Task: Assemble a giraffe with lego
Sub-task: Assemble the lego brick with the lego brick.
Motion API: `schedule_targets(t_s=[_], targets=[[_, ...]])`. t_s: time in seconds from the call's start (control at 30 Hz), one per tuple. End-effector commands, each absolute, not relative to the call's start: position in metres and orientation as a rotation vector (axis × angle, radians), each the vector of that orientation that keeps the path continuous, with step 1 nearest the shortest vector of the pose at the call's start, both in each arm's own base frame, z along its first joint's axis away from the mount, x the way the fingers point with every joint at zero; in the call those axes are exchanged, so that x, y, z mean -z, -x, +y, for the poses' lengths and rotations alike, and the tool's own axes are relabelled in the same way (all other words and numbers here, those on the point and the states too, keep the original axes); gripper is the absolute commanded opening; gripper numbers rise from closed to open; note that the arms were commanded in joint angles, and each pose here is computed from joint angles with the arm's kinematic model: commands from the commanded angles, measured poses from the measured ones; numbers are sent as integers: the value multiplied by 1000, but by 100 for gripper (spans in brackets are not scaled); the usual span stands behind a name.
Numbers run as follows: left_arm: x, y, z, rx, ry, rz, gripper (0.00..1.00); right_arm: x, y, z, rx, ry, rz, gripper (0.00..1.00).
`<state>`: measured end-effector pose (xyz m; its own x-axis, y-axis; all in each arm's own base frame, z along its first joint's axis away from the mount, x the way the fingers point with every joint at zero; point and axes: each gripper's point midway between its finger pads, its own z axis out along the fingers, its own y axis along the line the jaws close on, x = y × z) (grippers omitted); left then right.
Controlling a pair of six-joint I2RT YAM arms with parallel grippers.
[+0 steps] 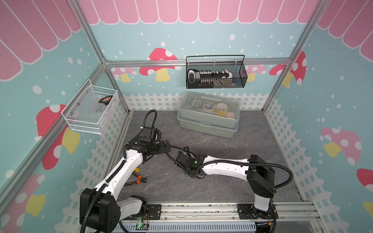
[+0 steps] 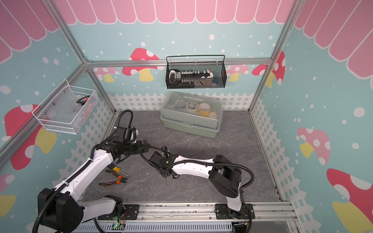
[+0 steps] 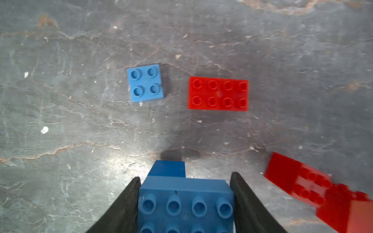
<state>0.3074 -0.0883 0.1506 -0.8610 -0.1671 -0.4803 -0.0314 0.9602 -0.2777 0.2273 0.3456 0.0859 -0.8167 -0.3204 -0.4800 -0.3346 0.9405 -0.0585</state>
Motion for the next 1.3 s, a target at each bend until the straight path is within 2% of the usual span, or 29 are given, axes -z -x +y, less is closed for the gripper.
schedule_targets(t_s=[0.0,0.53,1.27], targets=[[-155,-309,-88,363,147,2592,99,-105,-233,327,-21,407,2574,42],[-153,-308,-90,379,144,2601,99,-103,-257,265,8,168,2570,42],[-153,-308,-91,389,142,2601,99,-77,-269,248,29,30,2590,40]])
